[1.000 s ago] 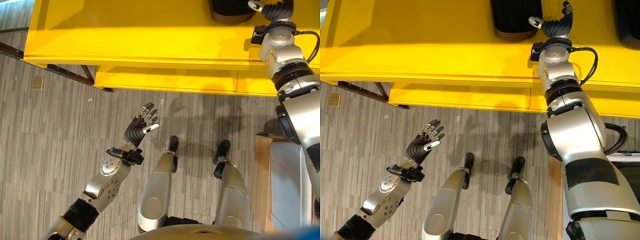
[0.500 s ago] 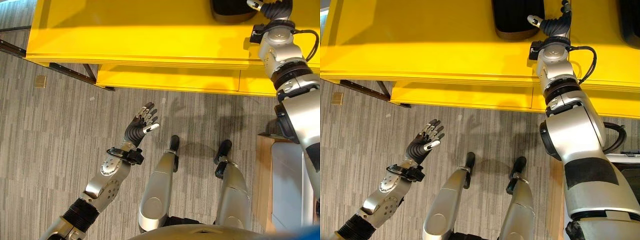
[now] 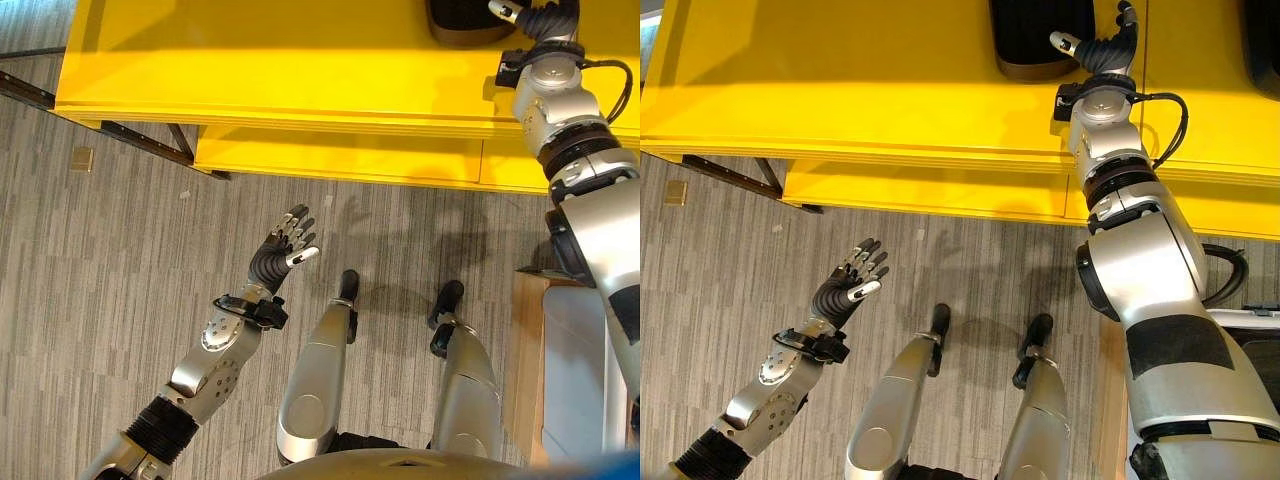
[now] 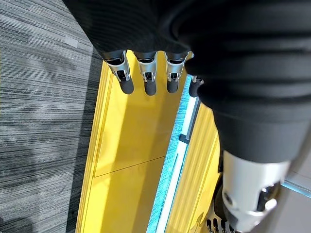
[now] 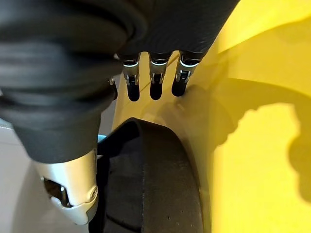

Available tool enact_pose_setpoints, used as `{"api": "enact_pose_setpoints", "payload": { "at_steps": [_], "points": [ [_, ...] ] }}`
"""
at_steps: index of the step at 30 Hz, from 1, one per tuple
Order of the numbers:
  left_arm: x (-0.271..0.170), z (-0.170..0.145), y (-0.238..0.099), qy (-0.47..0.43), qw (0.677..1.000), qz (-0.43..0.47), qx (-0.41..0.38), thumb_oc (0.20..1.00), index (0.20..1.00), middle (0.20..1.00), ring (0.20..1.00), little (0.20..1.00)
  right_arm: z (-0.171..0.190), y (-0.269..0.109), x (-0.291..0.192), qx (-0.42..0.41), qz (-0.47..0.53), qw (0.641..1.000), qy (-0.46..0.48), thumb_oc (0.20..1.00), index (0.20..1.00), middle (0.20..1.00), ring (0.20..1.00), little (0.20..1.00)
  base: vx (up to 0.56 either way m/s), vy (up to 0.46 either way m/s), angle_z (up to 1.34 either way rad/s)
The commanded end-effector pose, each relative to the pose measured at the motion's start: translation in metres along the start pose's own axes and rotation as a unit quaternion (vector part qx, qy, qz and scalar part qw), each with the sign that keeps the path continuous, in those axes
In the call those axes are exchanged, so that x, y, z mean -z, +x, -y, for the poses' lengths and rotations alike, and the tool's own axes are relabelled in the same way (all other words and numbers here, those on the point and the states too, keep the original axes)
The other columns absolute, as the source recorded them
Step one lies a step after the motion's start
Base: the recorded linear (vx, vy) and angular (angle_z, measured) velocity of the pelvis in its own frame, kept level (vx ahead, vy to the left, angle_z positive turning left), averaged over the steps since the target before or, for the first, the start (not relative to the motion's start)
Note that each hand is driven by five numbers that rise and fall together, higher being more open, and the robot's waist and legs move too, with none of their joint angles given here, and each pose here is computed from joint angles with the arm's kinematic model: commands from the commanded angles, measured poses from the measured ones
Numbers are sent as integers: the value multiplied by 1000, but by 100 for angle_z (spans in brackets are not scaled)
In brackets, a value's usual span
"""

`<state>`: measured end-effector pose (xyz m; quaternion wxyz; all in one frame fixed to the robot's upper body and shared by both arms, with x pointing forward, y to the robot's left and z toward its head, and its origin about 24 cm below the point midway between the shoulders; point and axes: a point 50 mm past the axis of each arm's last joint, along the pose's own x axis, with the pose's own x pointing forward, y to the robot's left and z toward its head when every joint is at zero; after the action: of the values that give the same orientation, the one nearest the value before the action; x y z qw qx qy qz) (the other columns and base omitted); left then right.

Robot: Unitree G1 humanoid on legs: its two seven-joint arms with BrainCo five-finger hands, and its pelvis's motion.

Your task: Move parts from the plastic box to the shelf.

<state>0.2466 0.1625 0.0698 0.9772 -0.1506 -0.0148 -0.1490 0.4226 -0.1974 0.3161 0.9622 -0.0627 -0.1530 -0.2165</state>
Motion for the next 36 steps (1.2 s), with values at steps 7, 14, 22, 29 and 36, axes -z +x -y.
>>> {"api": "enact_pose_setpoints", "payload": {
  "at_steps": [7,14,22,29,36],
  "points": [
    [-25,15,-5,-10,998,61,34,1000,1000,1000,1000,1000,-29,-7,-28,-52,42,997,41,1000,1000,1000,1000,1000,15,4,2],
    [-25,14,-6,-12,998,60,32,1000,1000,1000,1000,1000,-41,-12,-25,-68,37,996,44,1000,1000,1000,1000,1000,-11,10,0],
    [-25,14,-7,-15,998,61,29,1000,1000,1000,1000,1000,-49,-17,-16,-75,20,995,56,1000,1000,1000,1000,1000,21,-4,0],
    [-25,14,-8,-15,998,61,32,1000,1000,1000,1000,1000,-53,-19,-13,-78,11,995,65,1000,1000,1000,1000,1000,12,-2,0],
    [-26,14,-8,-15,997,63,30,1000,1000,1000,1000,1000,-54,-19,-15,-76,12,995,68,1000,1000,1000,1000,1000,0,0,0]
  ]
}}
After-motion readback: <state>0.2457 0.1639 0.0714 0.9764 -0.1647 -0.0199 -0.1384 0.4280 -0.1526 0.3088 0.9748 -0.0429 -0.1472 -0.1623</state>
